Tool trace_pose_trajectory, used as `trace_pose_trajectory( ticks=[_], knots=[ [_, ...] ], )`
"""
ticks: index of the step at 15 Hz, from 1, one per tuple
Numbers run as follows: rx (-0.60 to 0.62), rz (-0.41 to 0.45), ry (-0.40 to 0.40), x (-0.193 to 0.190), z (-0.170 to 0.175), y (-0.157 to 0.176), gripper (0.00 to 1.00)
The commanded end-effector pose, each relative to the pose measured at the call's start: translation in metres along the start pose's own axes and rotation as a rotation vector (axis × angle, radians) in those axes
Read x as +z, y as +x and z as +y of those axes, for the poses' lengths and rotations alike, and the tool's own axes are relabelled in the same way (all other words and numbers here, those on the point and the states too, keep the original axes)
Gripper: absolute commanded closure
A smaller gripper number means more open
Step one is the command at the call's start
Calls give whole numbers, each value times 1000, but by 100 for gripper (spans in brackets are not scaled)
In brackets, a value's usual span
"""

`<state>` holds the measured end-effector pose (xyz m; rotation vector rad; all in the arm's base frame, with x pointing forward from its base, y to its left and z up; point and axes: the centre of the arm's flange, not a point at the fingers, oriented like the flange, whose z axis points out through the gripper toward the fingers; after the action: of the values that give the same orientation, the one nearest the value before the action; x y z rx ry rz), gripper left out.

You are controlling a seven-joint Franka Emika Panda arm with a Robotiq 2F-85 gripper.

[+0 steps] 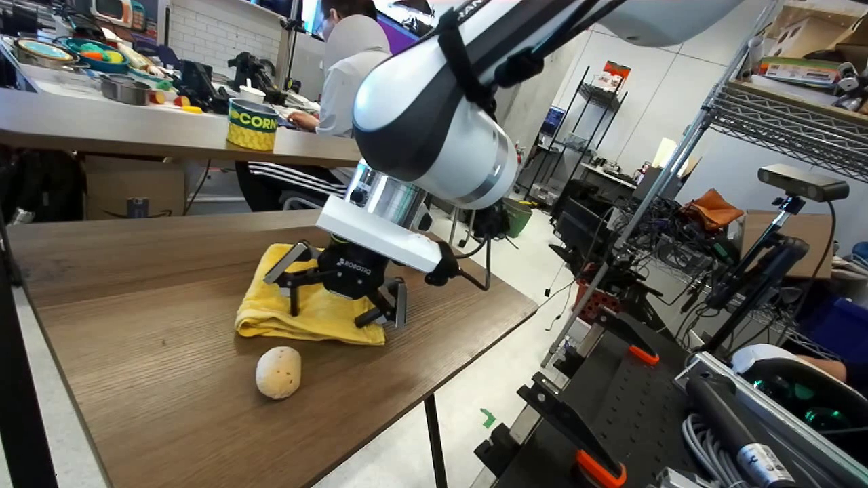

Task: Move the red plushie to the right of the table, then use the towel to wipe the table, then put the brown plushie at the right back corner

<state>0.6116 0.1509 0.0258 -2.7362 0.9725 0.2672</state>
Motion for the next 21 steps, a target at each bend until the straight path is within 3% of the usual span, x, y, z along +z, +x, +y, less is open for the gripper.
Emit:
trace_pose_trajectory(
  ticks=[1, 7, 8, 11, 12, 18, 21],
  knots=[
    [-1, 70, -17, -1, 7, 6, 0],
    [-81, 114, -45, 19, -32, 7, 0],
    [-62, 90, -43, 0, -15, 2, 0],
    [-81, 97, -37, 2, -27, -2, 0],
    [-74, 153, -40, -3, -26, 6, 0],
    [134, 241, -98, -8, 13, 87, 0],
    [185, 255, -101, -5, 18, 104, 0]
  ],
)
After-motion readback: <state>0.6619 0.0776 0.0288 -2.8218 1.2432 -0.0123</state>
